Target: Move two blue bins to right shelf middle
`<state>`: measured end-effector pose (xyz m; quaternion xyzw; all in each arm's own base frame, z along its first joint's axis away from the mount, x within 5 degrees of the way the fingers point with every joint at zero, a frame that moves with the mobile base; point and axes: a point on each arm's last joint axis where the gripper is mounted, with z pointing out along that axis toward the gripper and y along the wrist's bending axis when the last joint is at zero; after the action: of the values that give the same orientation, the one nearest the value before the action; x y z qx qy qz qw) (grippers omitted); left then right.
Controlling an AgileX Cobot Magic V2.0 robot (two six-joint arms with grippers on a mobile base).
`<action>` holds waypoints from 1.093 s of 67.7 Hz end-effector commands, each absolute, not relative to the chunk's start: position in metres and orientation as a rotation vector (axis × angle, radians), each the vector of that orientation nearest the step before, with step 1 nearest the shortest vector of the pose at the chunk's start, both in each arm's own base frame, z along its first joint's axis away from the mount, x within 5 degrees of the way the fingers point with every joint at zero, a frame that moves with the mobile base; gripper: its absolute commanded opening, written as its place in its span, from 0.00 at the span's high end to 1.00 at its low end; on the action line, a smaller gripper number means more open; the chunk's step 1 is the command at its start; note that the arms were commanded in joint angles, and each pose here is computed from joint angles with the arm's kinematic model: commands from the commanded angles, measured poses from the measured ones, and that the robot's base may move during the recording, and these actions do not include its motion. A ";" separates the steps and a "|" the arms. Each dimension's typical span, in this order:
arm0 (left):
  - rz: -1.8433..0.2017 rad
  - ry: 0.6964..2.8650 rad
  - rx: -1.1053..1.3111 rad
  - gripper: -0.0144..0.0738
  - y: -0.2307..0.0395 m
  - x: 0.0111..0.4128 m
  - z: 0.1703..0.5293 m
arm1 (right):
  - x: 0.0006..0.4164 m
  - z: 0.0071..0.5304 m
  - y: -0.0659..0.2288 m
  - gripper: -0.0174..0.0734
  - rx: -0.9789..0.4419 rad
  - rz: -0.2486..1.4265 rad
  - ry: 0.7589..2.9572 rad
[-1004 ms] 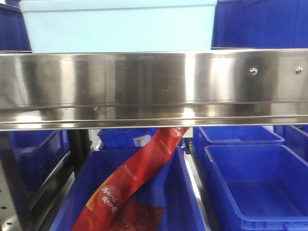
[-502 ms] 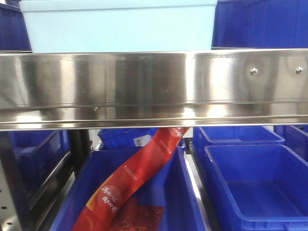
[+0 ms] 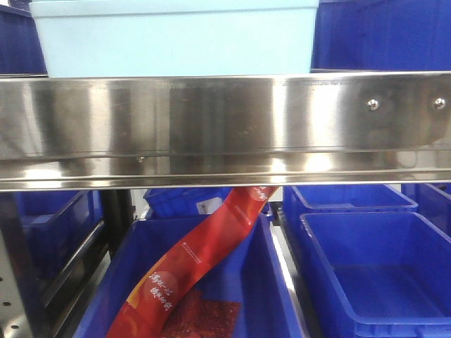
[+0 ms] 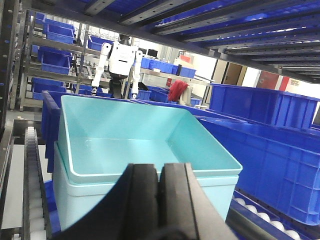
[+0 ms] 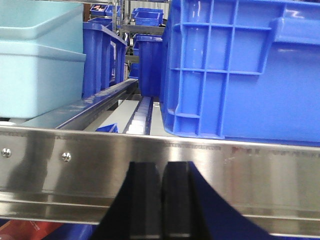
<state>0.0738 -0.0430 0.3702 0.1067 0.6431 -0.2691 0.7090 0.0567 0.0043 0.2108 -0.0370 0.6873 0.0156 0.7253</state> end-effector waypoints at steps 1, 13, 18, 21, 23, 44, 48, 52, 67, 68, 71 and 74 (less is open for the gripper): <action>-0.608 1.403 0.237 0.96 -0.043 0.072 0.372 | 0.056 0.213 0.005 0.99 -0.105 0.025 1.480; -0.608 1.403 0.237 0.96 -0.043 0.072 0.372 | 0.056 0.213 0.005 0.99 -0.091 0.047 1.481; -0.608 1.403 0.237 0.96 -0.043 0.072 0.372 | 0.056 0.213 0.005 0.99 -0.071 0.069 1.482; -0.608 1.403 0.237 0.96 -0.043 0.072 0.372 | 0.056 0.213 0.005 0.99 -0.071 0.069 1.482; -0.608 1.403 0.237 0.96 -0.043 0.072 0.372 | 0.056 0.213 0.005 0.99 -0.071 0.069 1.482; -0.608 1.403 0.237 0.96 -0.043 0.072 0.372 | 0.056 0.213 0.005 0.99 -0.071 0.069 1.482; -0.608 1.403 0.237 0.96 -0.043 0.072 0.372 | 0.056 0.213 0.005 0.99 -0.071 0.069 1.482; -0.608 1.403 0.237 0.96 -0.043 0.072 0.372 | 0.056 0.213 0.005 0.99 -0.071 0.069 1.482; -0.608 1.403 0.237 0.96 -0.043 0.072 0.372 | 0.056 0.213 0.005 0.99 -0.071 0.069 1.482; -0.608 1.403 0.237 0.96 -0.043 0.072 0.372 | 0.056 0.213 0.005 0.99 -0.071 0.069 1.482; -0.608 1.403 0.237 0.96 -0.043 0.072 0.372 | 0.056 0.213 0.005 0.99 -0.071 0.069 1.482; -0.608 1.403 0.237 0.96 -0.043 0.072 0.372 | 0.056 0.213 0.005 0.99 -0.071 0.069 1.482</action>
<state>0.0738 -0.0430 0.3702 0.1067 0.6431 -0.2691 0.7090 0.0567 0.0052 0.2108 -0.0320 0.6875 0.0321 0.7248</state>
